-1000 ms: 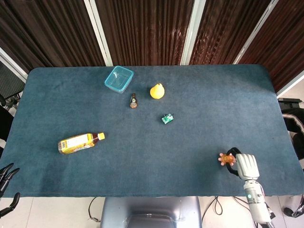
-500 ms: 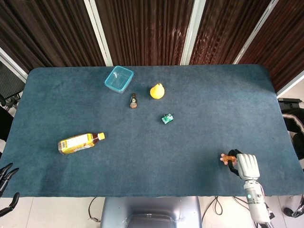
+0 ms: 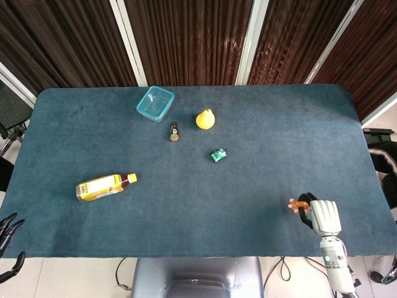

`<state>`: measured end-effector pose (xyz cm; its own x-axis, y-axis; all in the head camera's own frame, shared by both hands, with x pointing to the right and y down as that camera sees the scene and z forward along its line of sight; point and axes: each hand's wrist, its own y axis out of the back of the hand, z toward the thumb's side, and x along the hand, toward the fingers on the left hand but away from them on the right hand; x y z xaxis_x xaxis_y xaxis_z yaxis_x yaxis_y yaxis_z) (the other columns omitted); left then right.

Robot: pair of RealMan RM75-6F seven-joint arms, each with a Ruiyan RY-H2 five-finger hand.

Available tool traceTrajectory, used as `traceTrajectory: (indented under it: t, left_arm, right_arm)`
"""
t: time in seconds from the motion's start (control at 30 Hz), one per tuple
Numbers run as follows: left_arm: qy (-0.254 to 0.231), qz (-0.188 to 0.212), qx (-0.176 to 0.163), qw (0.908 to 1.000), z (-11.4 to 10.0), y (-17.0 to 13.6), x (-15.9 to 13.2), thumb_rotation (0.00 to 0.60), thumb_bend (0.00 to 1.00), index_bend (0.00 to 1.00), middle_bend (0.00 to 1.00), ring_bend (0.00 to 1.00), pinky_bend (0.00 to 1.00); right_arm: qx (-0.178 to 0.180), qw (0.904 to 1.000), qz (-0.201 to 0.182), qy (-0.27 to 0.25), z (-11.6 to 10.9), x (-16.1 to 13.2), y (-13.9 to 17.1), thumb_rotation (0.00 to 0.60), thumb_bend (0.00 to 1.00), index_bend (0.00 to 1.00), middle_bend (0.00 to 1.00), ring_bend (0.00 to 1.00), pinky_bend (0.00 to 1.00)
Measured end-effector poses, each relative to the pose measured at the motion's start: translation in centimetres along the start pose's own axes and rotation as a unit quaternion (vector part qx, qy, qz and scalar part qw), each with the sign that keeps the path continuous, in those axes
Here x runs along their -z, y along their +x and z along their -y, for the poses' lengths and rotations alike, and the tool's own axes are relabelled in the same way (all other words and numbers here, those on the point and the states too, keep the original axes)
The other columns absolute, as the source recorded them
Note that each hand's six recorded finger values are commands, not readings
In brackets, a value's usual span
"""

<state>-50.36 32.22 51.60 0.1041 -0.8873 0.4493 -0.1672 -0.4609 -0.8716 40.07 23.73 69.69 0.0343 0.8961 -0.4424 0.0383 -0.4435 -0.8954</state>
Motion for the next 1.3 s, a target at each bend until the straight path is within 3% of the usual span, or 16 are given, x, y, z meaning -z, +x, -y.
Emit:
traceTrajectory:
  t: [0.07,0.13,0.23,0.33,0.57,0.73,0.87,0.97,1.03,1.13,1.3]
  left_arm:
    - [0.000,0.000,0.000,1.0000,0.0,0.0,0.0,0.600,0.47,0.10,0.00,0.08,0.38]
    - [0.000,0.000,0.000,1.0000,0.0,0.0,0.0,0.600,0.47,0.10,0.00,0.08,0.38]
    - [0.000,0.000,0.000,1.0000,0.0,-0.1,0.0,0.600,0.47,0.11,0.00,0.08,0.38]
    - [0.000,0.000,0.000,1.0000,0.0,-0.1,0.0,0.600,0.47,0.11,0.00,0.08,0.38]
    - [0.001,-0.001,0.001,1.0000,0.1,-0.1,0.0,0.600,0.47,0.11,0.00,0.08,0.38]
    - [0.001,-0.002,0.002,1.0000,0.1,-0.1,0.0,0.600,0.47,0.11,0.00,0.08,0.38]
    - [0.003,-0.001,0.003,1.0000,0.1,-0.1,-0.1,0.600,0.47,0.11,0.00,0.08,0.38]
    - [0.004,-0.001,0.003,1.0000,0.2,-0.1,-0.1,0.600,0.47,0.11,0.00,0.08,0.38]
    - [0.004,-0.001,0.003,1.0000,0.2,-0.1,-0.1,0.600,0.47,0.11,0.00,0.08,0.38]
    - [0.004,-0.001,0.003,1.0000,0.2,-0.1,-0.1,0.600,0.47,0.11,0.00,0.08,0.38]
    - [0.004,-0.001,0.004,1.0000,0.2,-0.1,-0.1,0.600,0.47,0.11,0.00,0.08,0.38]
  right_arm:
    - [0.004,1.0000,-0.004,0.005,-0.2,0.0,0.2,0.600,0.47,0.29,0.38,1.00,1.00]
    - [0.007,0.9999,-0.005,0.011,-0.4,0.1,0.5,0.600,0.31,0.18,0.29,0.99,1.00]
    - [0.005,0.9999,-0.005,0.014,-0.6,0.1,0.9,0.600,0.17,0.05,0.22,0.97,1.00]
    - [-0.001,0.9999,-0.004,0.013,-0.9,0.1,1.4,0.600,0.12,0.01,0.20,0.97,1.00]
    - [-0.005,0.9999,0.004,-0.007,-2.3,0.1,2.5,0.600,0.11,0.00,0.18,0.96,1.00]
    - [0.015,0.9994,0.006,-0.030,-4.6,-0.2,3.4,0.600,0.03,0.00,0.09,0.90,0.99]
    - [0.019,0.9989,0.009,-0.042,-6.2,-0.4,4.1,0.600,0.03,0.00,0.08,0.89,0.98]
    - [0.012,0.9987,0.012,-0.049,-6.8,-0.2,4.5,0.600,0.03,0.08,0.12,0.90,0.98]
    - [0.012,0.9982,0.012,-0.058,-6.7,-0.2,4.5,0.600,0.03,0.24,0.20,0.93,0.98]
    - [0.013,0.9980,0.010,-0.062,-6.3,-0.1,4.4,0.600,0.04,0.38,0.30,0.95,0.98]
    - [0.009,0.9988,0.005,-0.049,-5.3,-0.2,3.7,0.600,0.07,0.49,0.39,0.97,0.99]
